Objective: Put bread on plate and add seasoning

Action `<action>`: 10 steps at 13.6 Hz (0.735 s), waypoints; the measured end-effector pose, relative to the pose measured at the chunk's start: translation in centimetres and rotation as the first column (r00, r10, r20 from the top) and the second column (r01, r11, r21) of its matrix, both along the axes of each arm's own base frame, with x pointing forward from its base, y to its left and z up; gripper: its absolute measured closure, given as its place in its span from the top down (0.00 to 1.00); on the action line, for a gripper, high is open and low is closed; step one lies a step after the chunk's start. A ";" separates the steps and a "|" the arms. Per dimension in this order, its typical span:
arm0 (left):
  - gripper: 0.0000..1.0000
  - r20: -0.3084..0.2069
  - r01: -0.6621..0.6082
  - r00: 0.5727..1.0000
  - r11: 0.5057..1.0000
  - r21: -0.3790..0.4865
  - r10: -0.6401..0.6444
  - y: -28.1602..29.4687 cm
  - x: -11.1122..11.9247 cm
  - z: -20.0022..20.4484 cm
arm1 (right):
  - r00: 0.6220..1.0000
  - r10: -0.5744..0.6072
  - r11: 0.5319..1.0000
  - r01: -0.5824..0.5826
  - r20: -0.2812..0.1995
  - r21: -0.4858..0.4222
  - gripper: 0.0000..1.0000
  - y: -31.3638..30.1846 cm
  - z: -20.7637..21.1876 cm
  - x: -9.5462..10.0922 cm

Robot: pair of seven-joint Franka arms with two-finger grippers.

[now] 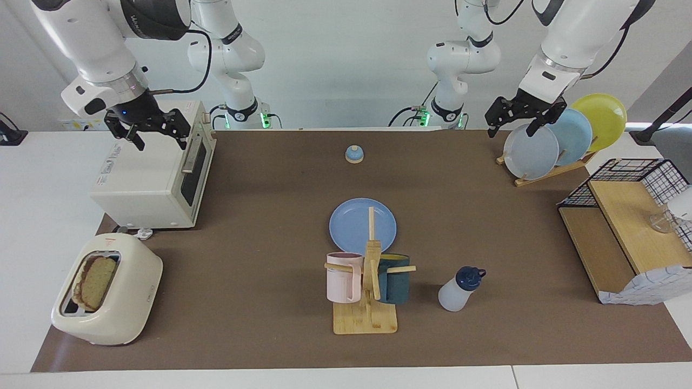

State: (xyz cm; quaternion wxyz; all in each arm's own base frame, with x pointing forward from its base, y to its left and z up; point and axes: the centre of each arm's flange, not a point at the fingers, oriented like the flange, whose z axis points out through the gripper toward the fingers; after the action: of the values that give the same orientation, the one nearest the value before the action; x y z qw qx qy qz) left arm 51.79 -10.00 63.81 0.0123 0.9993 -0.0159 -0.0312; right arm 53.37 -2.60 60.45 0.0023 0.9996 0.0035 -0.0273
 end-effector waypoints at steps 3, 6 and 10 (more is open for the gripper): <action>1.00 0.000 0.000 1.000 1.000 0.000 0.000 0.0 0.0 0.0 | 1.000 0.000 1.000 0.000 0.000 0.000 1.00 0.0 0.0 0.0; 1.00 0.000 0.000 1.000 1.000 0.000 0.000 0.0 0.0 0.0 | 1.000 -0.003 1.000 0.003 0.000 0.000 1.00 -0.2 0.0 0.0; 1.00 0.000 -0.001 1.000 1.000 0.000 0.001 0.0 0.0 0.0 | 1.000 0.001 1.000 -0.001 0.003 0.000 1.00 0.0 0.0 0.0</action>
State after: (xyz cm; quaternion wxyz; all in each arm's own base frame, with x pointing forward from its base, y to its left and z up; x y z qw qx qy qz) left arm 51.80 -9.97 63.81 0.0125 0.9993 -0.0156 -0.0311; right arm 53.41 -2.56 60.44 0.0024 0.9997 0.0038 -0.0260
